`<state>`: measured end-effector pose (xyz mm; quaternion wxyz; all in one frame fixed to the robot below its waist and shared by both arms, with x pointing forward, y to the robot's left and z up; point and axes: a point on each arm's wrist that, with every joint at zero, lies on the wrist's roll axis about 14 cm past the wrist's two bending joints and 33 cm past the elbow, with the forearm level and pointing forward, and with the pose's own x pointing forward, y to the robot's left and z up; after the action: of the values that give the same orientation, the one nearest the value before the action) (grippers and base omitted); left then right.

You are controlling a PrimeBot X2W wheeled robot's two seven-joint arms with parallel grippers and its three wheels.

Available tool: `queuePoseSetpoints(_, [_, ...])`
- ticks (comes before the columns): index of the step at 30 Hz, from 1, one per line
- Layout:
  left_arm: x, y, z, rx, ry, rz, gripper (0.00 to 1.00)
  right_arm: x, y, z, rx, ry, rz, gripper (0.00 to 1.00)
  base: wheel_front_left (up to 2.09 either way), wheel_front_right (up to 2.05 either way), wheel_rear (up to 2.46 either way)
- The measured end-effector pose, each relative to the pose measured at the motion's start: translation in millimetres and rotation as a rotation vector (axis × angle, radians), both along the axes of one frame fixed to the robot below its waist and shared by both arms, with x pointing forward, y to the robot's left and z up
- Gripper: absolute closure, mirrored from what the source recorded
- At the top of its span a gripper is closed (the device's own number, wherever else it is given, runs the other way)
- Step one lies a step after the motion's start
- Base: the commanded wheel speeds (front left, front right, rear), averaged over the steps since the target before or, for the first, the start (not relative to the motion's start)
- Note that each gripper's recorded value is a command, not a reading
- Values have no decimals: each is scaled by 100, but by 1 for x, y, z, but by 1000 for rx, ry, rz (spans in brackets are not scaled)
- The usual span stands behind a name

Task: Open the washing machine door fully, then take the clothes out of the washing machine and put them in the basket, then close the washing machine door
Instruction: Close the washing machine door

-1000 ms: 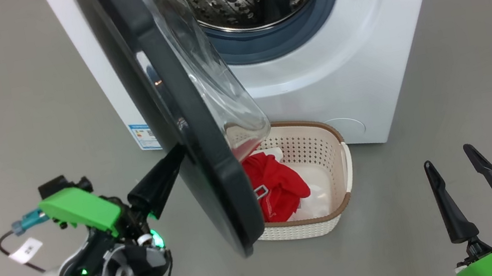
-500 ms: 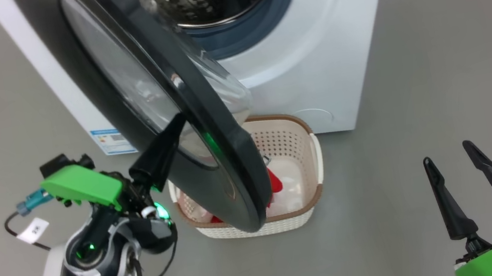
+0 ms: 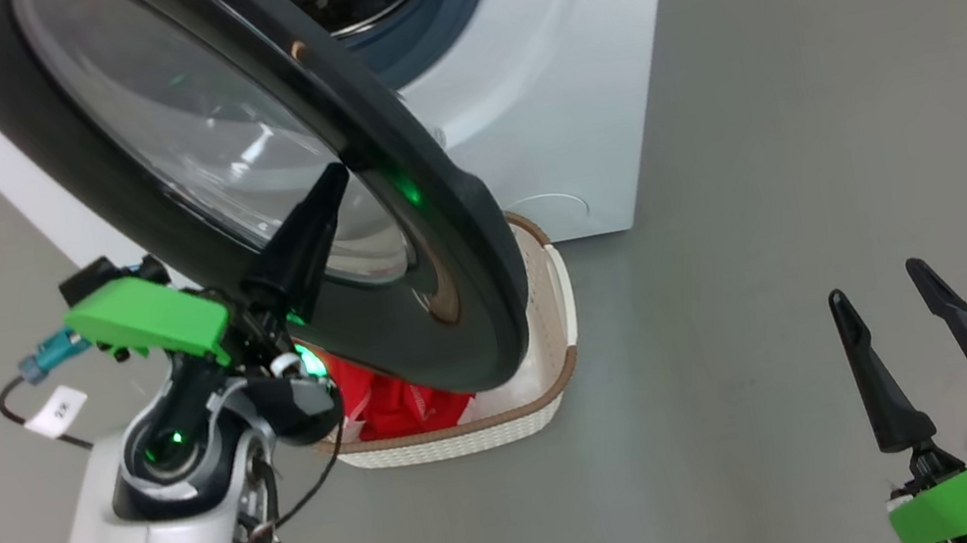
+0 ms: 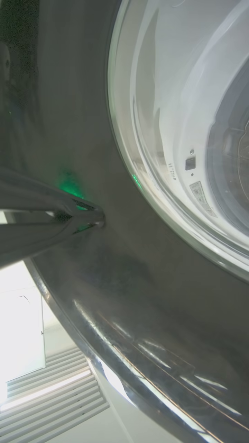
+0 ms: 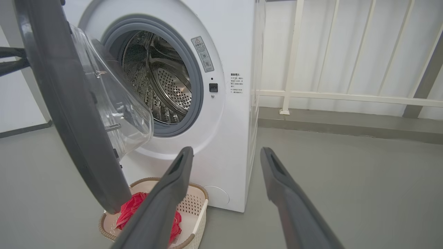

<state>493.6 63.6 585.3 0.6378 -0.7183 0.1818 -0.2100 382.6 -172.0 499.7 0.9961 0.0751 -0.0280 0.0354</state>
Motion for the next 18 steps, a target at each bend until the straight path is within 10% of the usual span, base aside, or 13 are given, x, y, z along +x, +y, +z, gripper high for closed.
queuePoseSetpoints(18, [46,-43,7,-2,-44,-24,100,2,-21,-13,16,32,-67,0,0,0,0])
